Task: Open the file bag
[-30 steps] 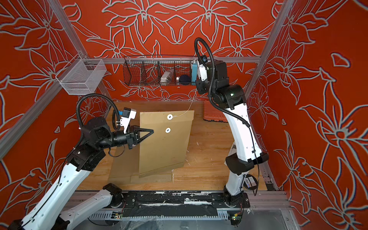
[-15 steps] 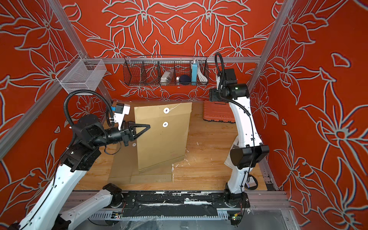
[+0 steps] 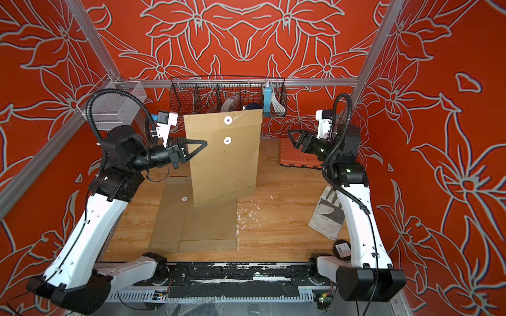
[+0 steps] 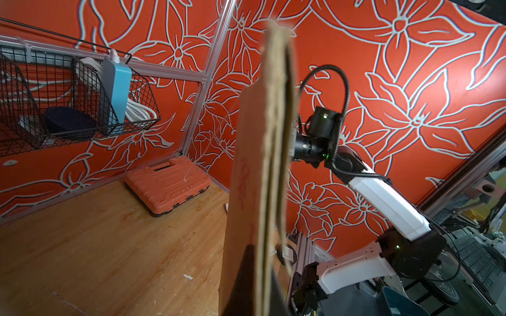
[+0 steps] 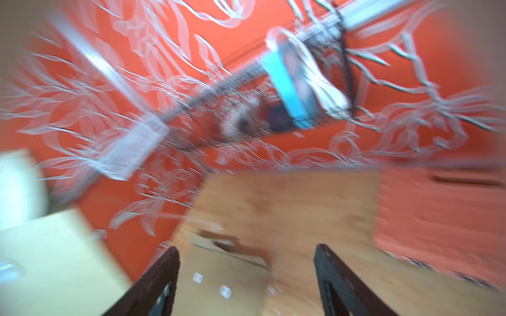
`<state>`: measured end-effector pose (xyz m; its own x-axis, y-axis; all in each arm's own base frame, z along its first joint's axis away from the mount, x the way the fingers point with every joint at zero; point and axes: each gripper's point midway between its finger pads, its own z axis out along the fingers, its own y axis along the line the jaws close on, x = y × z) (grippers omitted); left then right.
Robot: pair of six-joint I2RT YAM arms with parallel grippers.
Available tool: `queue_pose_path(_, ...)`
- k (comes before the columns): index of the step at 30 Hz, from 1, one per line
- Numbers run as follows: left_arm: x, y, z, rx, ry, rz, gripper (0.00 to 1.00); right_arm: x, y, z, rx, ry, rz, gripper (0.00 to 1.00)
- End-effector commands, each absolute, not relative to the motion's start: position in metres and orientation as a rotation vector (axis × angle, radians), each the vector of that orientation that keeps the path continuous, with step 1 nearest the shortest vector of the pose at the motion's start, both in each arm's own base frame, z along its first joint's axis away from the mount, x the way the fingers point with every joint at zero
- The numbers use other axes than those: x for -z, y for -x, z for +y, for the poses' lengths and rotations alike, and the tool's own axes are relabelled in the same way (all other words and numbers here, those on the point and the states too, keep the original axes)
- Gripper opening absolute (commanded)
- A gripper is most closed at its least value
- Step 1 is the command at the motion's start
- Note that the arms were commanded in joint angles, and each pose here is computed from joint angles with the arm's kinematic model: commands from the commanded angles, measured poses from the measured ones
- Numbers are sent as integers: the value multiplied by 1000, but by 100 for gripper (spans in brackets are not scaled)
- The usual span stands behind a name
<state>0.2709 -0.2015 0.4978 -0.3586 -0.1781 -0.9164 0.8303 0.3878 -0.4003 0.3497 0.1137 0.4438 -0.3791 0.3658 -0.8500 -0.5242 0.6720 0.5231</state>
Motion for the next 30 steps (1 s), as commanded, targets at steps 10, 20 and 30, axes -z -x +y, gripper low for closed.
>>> queue_pose_path(10,-554,-250,-207,1240,-761,1397,0,-526,-285,174,-1256,441,1370,85)
queue_pose_path(20,-565,-217,-205,1250,-828,1343,0,-547,-279,205,-1356,497,1287,83)
queue_pose_path(30,-571,-195,-202,1244,-869,1313,0,-576,-278,213,-1423,484,1173,81)
